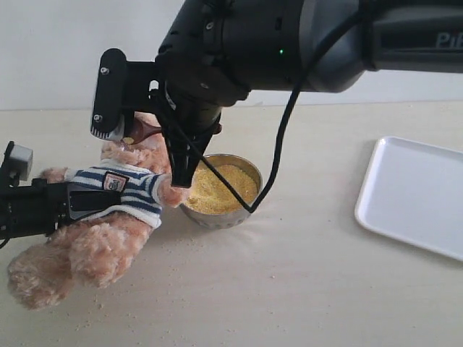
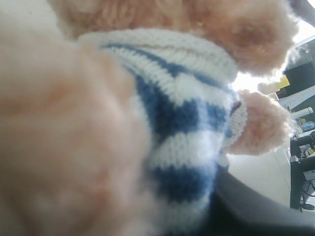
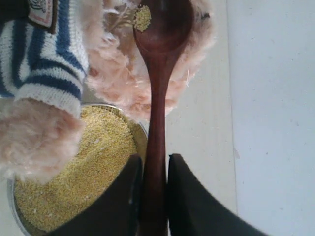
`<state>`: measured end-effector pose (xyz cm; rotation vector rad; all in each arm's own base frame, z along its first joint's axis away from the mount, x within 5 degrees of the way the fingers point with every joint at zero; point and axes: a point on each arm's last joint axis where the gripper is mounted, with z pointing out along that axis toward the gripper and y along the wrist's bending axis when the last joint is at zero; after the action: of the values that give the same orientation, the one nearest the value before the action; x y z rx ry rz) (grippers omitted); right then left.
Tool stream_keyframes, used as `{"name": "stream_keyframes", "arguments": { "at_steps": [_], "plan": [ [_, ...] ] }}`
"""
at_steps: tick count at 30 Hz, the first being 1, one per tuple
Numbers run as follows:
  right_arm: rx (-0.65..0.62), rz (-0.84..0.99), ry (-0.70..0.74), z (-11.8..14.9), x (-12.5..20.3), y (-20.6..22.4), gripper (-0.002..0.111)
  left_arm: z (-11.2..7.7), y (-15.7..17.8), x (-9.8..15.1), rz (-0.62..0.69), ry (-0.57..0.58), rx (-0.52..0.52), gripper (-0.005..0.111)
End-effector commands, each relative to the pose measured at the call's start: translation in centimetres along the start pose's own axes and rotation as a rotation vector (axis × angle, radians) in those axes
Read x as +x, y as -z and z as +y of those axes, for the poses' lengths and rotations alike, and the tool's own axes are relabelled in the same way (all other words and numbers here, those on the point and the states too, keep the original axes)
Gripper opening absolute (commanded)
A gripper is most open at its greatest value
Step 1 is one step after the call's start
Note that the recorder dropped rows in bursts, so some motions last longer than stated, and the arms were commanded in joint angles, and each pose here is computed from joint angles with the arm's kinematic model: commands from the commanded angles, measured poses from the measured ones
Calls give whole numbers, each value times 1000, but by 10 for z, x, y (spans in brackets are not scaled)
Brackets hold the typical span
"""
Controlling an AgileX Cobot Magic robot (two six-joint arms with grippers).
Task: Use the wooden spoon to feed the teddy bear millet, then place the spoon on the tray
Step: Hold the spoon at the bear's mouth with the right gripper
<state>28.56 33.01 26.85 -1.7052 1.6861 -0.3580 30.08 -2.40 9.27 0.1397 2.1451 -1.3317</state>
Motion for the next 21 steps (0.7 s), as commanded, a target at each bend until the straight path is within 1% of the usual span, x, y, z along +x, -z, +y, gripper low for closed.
{"name": "stream_keyframes", "arguments": {
  "at_steps": [1, 5, 12, 16, 18, 20, 21],
  "plan": [
    [21, 40, 28, -1, 3, -1, 0, -3, 0, -2, -20, 9, 34, 5],
    [25, 43, 20, -2, 3, 0, 0, -3, 0, -2, -20, 9, 34, 5],
    [30, 26, 28, 4, -6, 4, 0, -3, 0, -2, -20, 9, 34, 5],
    [34, 33, -14, 2, -4, 9, 0, -3, 0, -2, -20, 9, 34, 5],
    [56, 26, -5, -1, -5, 13, 0, -3, 0, -1, -19, 10, 34, 5],
    [96, 67, 36, -4, -2, 14, 0, -1, -1, 1, -15, 19, 33, 5],
    [112, 86, 15, -4, -2, 15, 0, 2, -2, 3, -10, 31, 32, 5]
  ]
}}
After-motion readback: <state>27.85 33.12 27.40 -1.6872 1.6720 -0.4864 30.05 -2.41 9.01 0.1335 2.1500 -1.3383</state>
